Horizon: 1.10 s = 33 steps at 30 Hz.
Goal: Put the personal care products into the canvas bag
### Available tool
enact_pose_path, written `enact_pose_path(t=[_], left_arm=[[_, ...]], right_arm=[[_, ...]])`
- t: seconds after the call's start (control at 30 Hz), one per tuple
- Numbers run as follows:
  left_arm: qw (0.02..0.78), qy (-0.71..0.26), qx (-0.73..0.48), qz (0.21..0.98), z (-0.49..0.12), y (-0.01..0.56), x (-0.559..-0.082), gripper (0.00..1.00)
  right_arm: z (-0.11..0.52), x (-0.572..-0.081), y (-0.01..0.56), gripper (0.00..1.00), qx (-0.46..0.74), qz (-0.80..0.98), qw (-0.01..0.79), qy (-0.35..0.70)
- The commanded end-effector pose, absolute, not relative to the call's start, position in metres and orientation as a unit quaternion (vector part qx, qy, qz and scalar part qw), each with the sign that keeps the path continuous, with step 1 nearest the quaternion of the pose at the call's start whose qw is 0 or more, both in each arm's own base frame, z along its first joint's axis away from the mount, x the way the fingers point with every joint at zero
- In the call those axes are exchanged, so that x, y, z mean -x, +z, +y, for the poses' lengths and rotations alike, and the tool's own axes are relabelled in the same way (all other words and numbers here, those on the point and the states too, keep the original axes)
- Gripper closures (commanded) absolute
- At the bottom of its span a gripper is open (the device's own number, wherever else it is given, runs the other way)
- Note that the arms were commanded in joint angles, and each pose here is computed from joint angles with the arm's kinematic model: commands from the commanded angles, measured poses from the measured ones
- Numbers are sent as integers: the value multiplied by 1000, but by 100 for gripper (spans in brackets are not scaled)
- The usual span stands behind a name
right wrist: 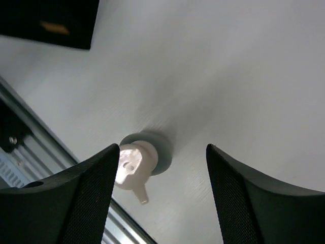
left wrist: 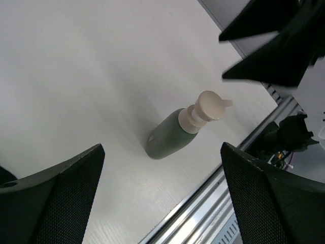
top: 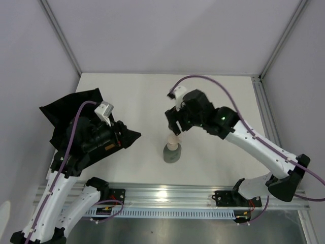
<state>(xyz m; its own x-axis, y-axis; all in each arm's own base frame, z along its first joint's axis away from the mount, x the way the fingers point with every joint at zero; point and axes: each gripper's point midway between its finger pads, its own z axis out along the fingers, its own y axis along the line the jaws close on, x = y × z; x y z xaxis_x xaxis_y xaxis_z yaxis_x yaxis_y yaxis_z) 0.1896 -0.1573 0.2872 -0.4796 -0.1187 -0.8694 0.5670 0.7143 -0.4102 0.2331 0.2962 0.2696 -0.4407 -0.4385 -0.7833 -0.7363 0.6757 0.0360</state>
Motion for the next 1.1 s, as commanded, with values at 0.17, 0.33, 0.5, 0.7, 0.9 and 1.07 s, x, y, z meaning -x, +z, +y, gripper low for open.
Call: enact_pose_path(t=[0.17, 0.33, 0.5, 0.7, 0.9, 1.07], left_arm=[[475, -389, -240, 752, -203, 273, -195, 1], [438, -376, -285, 766, -242, 249, -197, 1], [445, -393, -295, 748, -259, 236, -201, 1], [454, -424, -311, 719, -276, 218, -201, 1], [453, -406, -324, 724, -295, 197, -209, 1], [460, -402, -346, 712, -312, 193, -209, 4]], right_arm=[[185, -266, 442, 23, 105, 766, 585, 246], [154, -256, 450, 22, 85, 765, 600, 218], [138, -253, 456, 21, 71, 759, 613, 208], [125, -254, 460, 21, 60, 754, 626, 192], [123, -260, 461, 21, 64, 753, 628, 186], [116, -263, 458, 21, 64, 756, 628, 173]])
